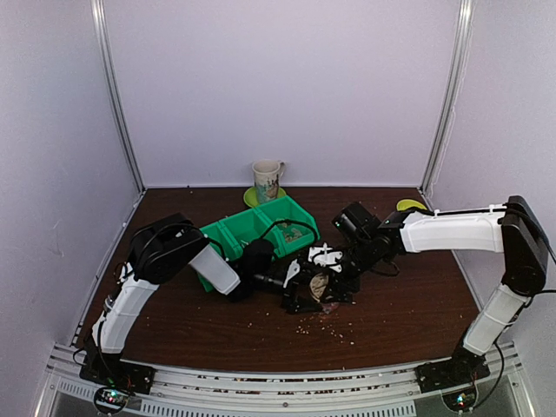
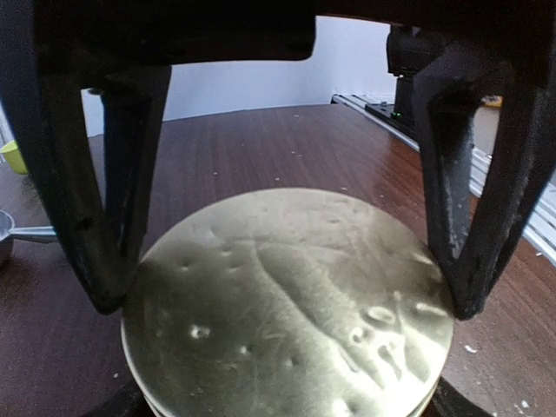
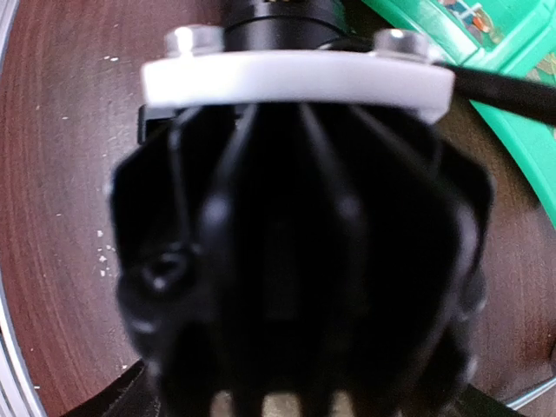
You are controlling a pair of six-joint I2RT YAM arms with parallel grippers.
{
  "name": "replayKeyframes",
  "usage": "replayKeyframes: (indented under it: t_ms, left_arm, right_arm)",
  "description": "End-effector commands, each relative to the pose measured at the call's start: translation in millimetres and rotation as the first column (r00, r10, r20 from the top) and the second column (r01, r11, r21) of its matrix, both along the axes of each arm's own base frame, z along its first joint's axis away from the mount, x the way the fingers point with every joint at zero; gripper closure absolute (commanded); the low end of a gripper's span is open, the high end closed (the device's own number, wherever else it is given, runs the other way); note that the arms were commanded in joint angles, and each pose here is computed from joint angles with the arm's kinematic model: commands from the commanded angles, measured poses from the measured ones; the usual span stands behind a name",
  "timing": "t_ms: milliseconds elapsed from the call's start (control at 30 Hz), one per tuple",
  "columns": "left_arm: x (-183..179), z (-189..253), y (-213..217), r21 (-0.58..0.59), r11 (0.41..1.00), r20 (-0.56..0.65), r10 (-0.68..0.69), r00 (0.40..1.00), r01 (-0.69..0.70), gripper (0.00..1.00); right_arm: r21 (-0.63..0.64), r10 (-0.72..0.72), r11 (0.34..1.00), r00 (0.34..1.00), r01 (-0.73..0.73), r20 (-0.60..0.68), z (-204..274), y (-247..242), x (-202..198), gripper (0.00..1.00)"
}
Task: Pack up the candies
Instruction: Screw the box lid onto the packing box.
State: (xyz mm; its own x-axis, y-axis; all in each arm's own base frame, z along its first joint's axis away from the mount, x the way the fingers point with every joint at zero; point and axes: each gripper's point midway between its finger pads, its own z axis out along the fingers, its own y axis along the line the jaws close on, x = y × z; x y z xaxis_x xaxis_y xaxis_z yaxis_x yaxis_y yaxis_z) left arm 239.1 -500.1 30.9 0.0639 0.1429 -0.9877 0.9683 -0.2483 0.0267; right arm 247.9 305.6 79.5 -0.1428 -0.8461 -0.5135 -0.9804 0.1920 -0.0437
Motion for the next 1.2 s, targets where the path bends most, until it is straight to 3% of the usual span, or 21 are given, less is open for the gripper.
replayKeyframes:
  t_ms: [0,267,533,833,1033,1167]
  left_arm:
    - [29,-35,1,0.138,0.972,-0.015,0.193,0.981,-0.189,0.34]
    - [51,-41,5,0.18,0.932,0.031,0.313,0.949,-0.313,0.34]
    - [54,-43,6,0.196,0.924,0.036,0.327,0.944,-0.327,0.33]
    - [37,-36,5,0.147,0.959,0.022,0.24,0.97,-0.241,0.33]
    - [7,-29,6,0.098,0.992,-0.021,0.08,0.997,-0.078,0.33]
    - [-8,-21,8,0.058,0.998,-0.041,-0.006,0.999,0.008,0.33]
  right_arm:
    - [0.025,-0.198,0.98,0.98,0.198,0.0,1,3,17,0.14]
    - [0.016,-0.54,0.841,0.842,0.54,-0.011,-3,-6,49,0.14]
    - [0.049,-0.617,0.787,0.787,0.616,0.015,1,-4,59,0.08]
    - [0.097,-0.491,0.869,0.87,0.485,0.04,24,-7,42,0.0]
    - [0.048,-0.261,0.965,0.963,0.259,0.068,25,-15,13,0.0]
    - [0.02,-0.134,0.991,0.985,0.133,0.109,24,-24,-1,0.0]
